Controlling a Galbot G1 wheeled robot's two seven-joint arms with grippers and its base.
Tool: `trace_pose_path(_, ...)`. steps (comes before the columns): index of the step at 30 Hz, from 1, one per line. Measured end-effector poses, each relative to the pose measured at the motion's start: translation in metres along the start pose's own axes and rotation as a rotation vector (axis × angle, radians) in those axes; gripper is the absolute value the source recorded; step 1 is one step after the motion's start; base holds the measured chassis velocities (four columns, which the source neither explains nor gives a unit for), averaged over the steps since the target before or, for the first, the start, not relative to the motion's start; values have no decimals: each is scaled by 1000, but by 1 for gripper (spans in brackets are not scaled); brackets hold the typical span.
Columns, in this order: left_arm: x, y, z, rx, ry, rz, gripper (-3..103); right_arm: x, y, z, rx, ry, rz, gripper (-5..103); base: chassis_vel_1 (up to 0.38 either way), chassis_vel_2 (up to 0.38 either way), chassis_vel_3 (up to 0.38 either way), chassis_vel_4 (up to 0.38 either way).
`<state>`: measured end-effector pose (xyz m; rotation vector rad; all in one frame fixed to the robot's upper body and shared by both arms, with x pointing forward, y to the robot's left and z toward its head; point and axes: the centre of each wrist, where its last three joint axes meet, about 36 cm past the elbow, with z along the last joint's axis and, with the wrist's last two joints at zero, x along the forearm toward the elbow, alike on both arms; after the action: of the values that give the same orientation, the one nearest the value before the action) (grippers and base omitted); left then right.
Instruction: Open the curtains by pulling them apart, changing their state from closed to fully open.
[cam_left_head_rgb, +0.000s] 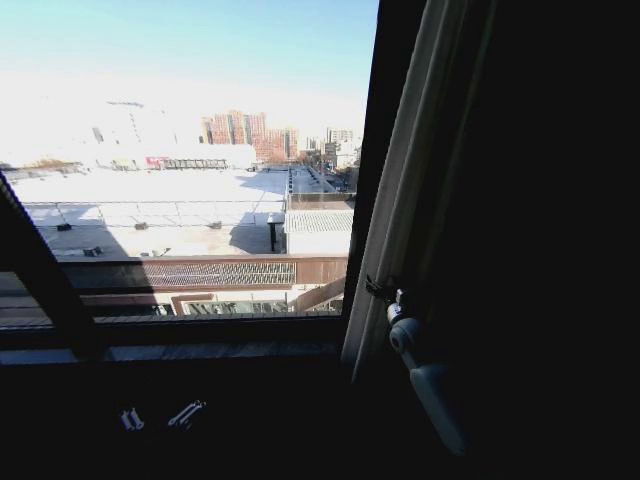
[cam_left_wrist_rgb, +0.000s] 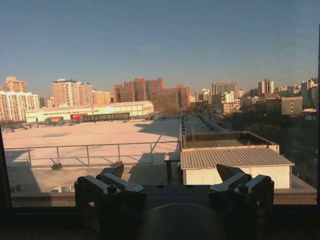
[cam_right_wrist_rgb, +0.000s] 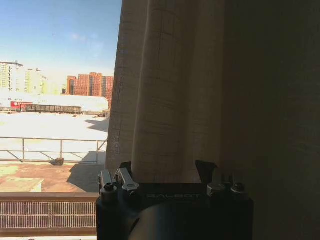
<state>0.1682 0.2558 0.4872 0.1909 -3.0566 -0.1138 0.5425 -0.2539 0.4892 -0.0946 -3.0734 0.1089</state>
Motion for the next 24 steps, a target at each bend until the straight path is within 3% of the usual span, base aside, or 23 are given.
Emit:
trace_pose_path(2, 0, -1, 0, 3, -1, 1, 100, -1, -2, -2, 4, -4, 1, 57, 0, 0, 0, 0)
trace_pose_path(4, 0, -1, 0, 4, -2, 2, 100, -1, -2, -2, 6, -5, 0, 57, 0, 0, 0, 0)
trace_pose_path(11, -1, -2, 0, 5, -5, 6, 100, 1, -2, -8, -20, -14, -20, 25, 0, 0, 0, 0)
trace_pose_path(13, -1, -2, 0, 5, -5, 7, 100, 0, -2, -10, -28, -16, -24, 25, 0, 0, 0, 0)
trace_pose_path(14, -1, -2, 0, 5, -5, 8, 100, 0, -2, -12, -35, -20, -27, 14, 0, 0, 0, 0)
trace_pose_path(16, -1, -2, 0, 5, -4, 9, 100, 0, -2, -13, -37, -21, -28, 14, 0, 0, 0, 0)
trace_pose_path(19, 0, -1, 0, 2, -3, 9, 100, 0, -3, -16, -41, -27, -32, 2, 0, 0, 0, 0)
trace_pose_path(24, 1, -2, 0, 6, 0, 7, 100, 2, -6, -19, -44, -35, -32, 0, 0, 0, 0, 0)
